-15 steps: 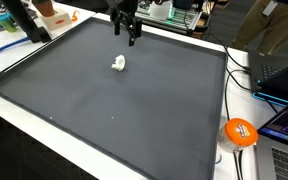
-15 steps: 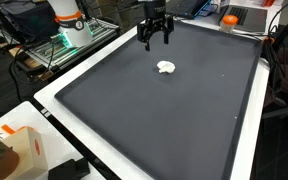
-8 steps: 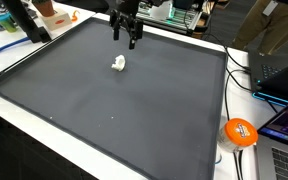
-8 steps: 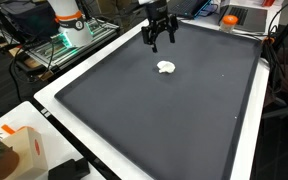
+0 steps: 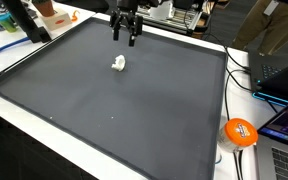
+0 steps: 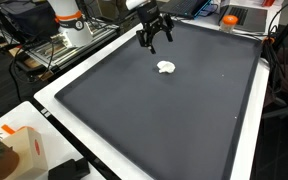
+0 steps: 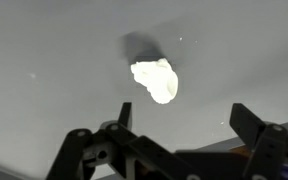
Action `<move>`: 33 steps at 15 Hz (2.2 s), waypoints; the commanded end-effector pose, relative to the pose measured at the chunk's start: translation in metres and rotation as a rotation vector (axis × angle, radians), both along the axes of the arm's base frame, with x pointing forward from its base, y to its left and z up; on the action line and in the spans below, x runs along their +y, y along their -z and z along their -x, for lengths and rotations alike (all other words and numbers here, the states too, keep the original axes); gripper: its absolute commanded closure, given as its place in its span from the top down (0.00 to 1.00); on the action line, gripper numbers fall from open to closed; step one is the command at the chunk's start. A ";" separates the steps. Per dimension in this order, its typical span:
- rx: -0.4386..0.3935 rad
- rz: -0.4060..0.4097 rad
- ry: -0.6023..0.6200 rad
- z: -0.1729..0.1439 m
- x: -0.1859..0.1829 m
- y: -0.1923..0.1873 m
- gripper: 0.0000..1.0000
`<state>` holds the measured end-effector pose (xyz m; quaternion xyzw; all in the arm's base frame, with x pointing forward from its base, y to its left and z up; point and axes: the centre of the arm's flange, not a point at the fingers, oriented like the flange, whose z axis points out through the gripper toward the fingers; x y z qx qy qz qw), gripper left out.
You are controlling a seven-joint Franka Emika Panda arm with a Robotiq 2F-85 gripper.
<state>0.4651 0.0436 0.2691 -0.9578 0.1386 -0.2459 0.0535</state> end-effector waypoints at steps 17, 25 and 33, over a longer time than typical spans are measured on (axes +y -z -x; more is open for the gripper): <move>-0.079 0.005 0.034 0.012 -0.021 0.025 1.00; 0.006 0.112 -0.046 0.009 -0.019 0.043 1.00; 0.038 0.087 -0.071 0.002 -0.019 0.024 1.00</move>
